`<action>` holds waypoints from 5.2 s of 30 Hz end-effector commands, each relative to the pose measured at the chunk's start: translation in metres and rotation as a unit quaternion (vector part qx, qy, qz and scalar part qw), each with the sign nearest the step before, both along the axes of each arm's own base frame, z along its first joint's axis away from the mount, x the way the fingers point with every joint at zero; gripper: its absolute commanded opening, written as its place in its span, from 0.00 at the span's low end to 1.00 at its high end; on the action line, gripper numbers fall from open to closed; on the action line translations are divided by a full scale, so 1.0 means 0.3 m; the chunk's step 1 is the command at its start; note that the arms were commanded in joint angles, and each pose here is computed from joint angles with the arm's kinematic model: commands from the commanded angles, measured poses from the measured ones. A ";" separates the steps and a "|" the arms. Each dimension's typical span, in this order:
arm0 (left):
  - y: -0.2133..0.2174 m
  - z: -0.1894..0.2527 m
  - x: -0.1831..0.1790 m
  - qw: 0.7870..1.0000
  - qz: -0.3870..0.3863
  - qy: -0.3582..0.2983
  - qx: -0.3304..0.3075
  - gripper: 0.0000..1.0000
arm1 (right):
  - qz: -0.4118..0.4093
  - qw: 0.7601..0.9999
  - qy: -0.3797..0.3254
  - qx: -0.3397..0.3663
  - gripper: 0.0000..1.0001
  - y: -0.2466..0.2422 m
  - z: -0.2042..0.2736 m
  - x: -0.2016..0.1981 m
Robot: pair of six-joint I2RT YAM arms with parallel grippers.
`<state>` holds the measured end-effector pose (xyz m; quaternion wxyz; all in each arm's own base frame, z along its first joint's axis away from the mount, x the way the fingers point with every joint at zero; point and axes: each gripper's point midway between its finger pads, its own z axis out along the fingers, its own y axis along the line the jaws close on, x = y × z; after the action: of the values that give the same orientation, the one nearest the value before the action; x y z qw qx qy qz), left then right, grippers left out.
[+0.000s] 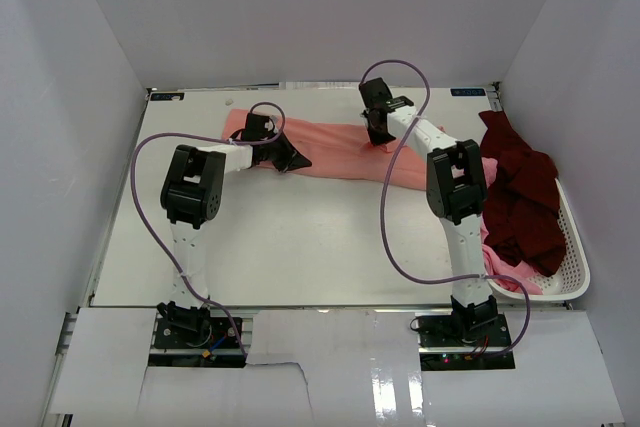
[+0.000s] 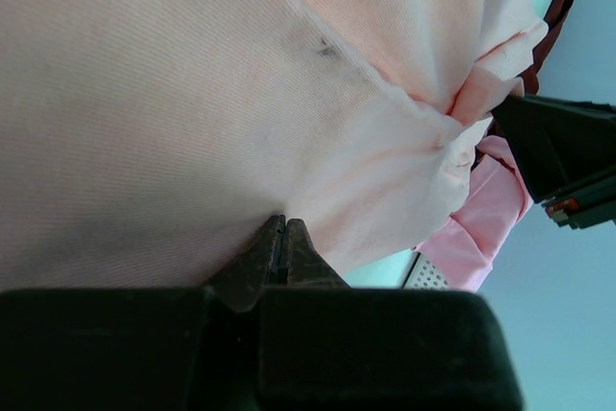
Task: Fold and stack the t-shirts
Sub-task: Fold the other side of the tshirt into a rectangle, then rotate the tshirt 90 degrees
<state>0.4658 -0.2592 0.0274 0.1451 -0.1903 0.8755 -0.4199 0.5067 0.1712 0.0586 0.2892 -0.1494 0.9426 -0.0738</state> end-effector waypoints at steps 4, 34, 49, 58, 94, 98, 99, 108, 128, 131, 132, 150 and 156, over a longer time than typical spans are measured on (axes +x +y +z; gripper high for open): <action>0.021 0.047 -0.038 1.000 -0.006 -0.008 0.014 0.02 | -0.005 0.997 -0.075 0.009 0.24 0.036 0.096 0.136; 0.031 0.118 -0.069 1.000 -0.009 -0.019 0.009 0.02 | -0.013 0.988 -0.043 0.149 0.66 0.079 0.192 0.035; 0.286 0.317 0.065 0.997 0.037 -0.071 -0.010 0.04 | -0.041 0.984 0.048 0.166 0.08 -0.044 0.100 -0.259; 0.488 0.184 0.183 0.996 0.076 -0.039 -0.001 0.04 | -0.021 0.964 0.091 0.251 0.08 0.078 0.069 -0.262; 0.528 0.095 0.194 0.996 0.077 -0.025 0.041 0.04 | -0.151 0.969 0.092 0.170 0.08 -0.311 0.016 -0.373; 0.531 0.096 0.195 0.996 0.077 -0.026 0.044 0.04 | -0.162 0.967 0.116 0.159 0.08 -0.332 -0.052 -0.408; 0.532 0.091 0.196 0.996 0.077 -0.025 0.045 0.04 | -0.167 0.966 0.121 0.155 0.08 -0.338 -0.068 -0.416; 0.571 0.024 0.183 0.993 0.086 0.001 0.086 0.04 | -0.187 0.962 0.126 0.157 0.08 -0.359 -0.098 -0.392; 0.575 0.019 0.177 0.992 0.088 0.007 0.090 0.04 | -0.155 0.959 0.097 0.218 0.08 -0.288 0.056 -0.324; 0.575 0.022 0.179 0.992 0.087 0.006 0.091 0.04 | -0.159 0.960 0.092 0.212 0.08 -0.295 0.048 -0.301; 0.573 0.023 0.179 0.992 0.086 0.006 0.091 0.04 | -0.159 0.960 0.092 0.211 0.08 -0.296 0.045 -0.297; 0.580 -0.014 0.171 0.991 0.084 0.016 0.098 0.04 | -0.186 0.955 0.137 0.184 0.08 -0.349 -0.119 -0.345; 0.593 -0.034 0.145 0.990 0.085 0.027 0.110 0.04 | -0.197 0.951 0.150 0.183 0.08 -0.359 -0.160 -0.345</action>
<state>0.5153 -0.0904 0.0273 0.1807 -0.2549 0.8900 -0.3322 0.4013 0.0703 0.0213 0.1539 0.0738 0.9823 0.0777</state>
